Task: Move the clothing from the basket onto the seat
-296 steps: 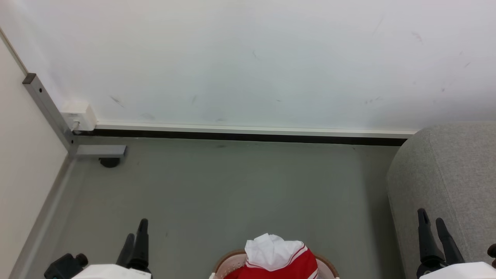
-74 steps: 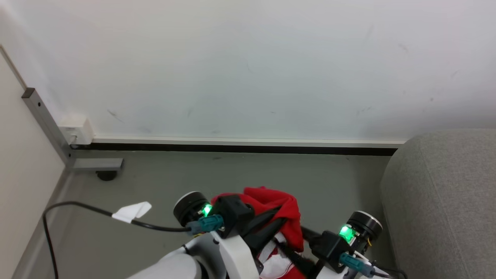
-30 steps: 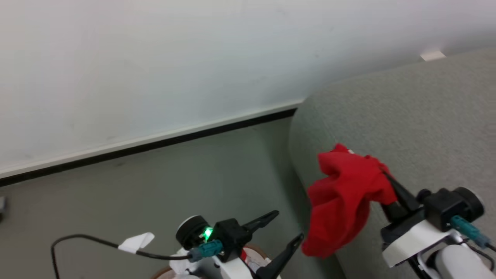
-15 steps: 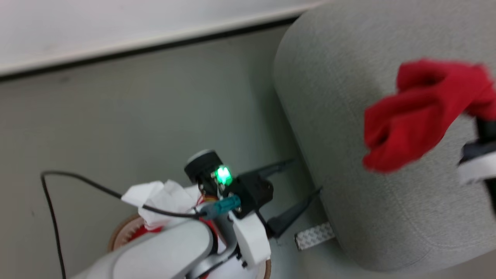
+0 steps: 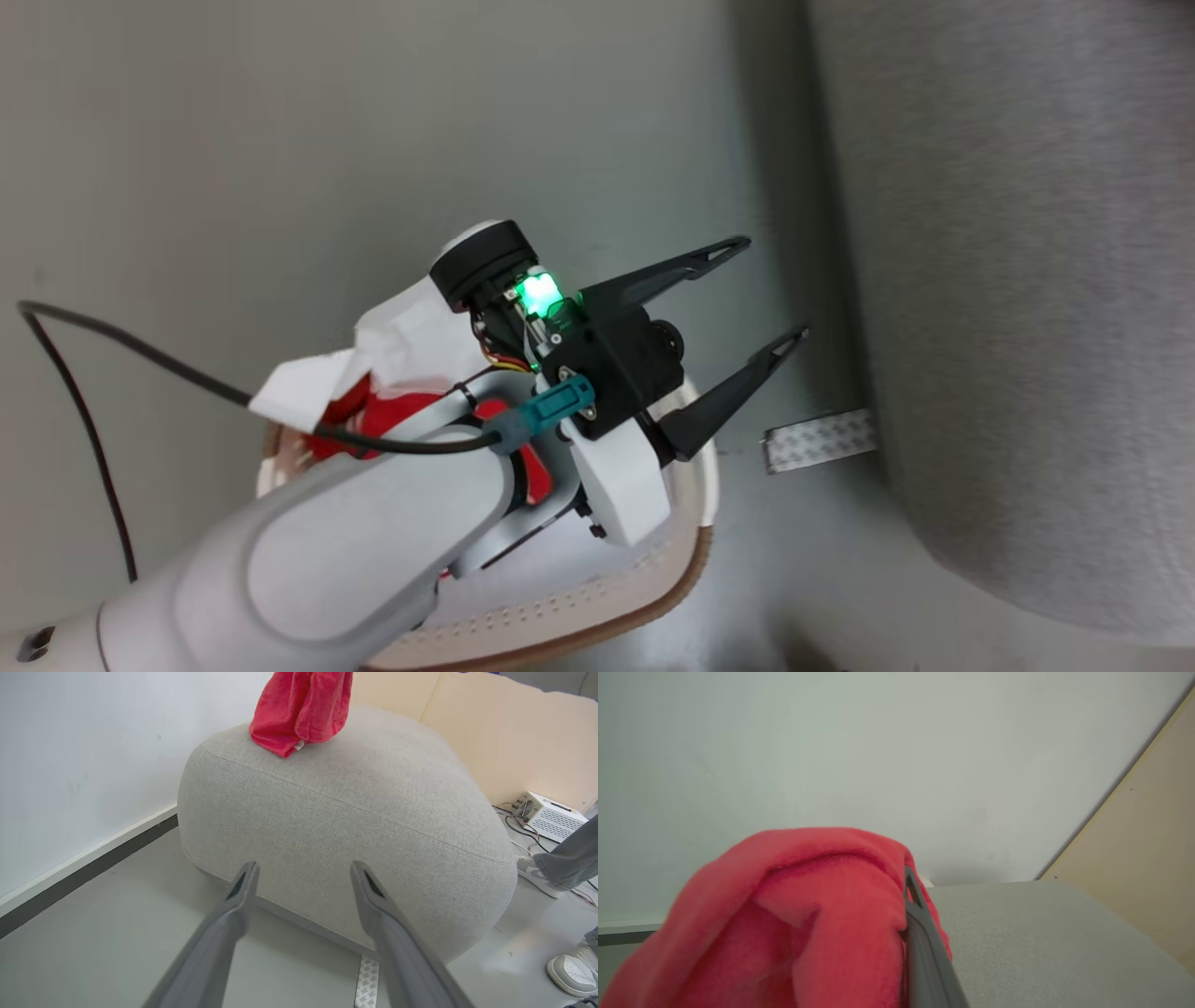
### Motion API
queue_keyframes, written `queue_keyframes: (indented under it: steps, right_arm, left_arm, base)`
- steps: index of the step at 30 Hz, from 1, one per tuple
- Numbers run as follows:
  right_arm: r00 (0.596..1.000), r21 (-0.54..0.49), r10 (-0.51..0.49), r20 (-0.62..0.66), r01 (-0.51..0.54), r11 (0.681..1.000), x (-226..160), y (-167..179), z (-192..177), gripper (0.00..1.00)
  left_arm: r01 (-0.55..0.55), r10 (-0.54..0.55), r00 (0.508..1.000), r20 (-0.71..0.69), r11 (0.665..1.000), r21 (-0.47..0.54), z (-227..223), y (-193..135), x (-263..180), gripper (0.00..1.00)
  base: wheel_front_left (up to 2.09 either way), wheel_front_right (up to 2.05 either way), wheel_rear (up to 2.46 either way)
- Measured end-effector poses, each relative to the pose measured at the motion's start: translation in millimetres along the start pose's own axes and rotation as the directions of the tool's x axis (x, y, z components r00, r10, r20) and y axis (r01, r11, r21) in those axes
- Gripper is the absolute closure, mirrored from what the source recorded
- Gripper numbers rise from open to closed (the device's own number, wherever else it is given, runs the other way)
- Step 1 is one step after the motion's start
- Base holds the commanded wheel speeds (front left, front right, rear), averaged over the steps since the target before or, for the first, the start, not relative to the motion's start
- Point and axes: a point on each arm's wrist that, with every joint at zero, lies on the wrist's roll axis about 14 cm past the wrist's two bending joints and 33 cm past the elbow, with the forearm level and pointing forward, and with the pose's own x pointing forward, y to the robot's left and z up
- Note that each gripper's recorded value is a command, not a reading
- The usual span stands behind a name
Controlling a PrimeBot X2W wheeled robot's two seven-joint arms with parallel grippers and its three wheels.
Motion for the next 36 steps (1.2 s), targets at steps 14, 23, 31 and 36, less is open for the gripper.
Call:
queue_keyframes:
  steps: [14, 23, 31, 36]
  right_arm:
    - [0.962, 0.003, -0.049, -0.270, 0.051, 0.999, -72, 9, -134, 0.00]
    - [0.986, 0.052, 0.005, -0.167, 0.003, 0.999, -137, 3, -95, 0.00]
    - [0.989, 0.170, 0.139, 0.043, -0.144, 0.975, -200, 44, -30, 0.00]
    - [0.963, 0.240, 0.246, 0.109, -0.266, 0.934, -231, 84, -12, 0.00]
  left_arm:
    - [-0.134, 0.130, 0.987, -0.094, 0.990, -0.043, -30, 12, -41, 0.00]
    - [-0.299, 0.296, 0.953, -0.069, 0.954, -0.032, -2, 1, -76, 0.00]
    - [-0.558, 0.557, 0.829, -0.041, 0.830, -0.003, 30, -3, -137, 0.00]
    - [-0.719, 0.719, 0.695, 0.001, 0.695, -0.007, 48, 0, -189, 0.00]
  base:
    - [0.00, 0.00, 0.00]
    - [0.00, 0.00, 0.00]
    - [0.00, 0.00, 0.00]
    - [0.00, 0.00, 0.00]
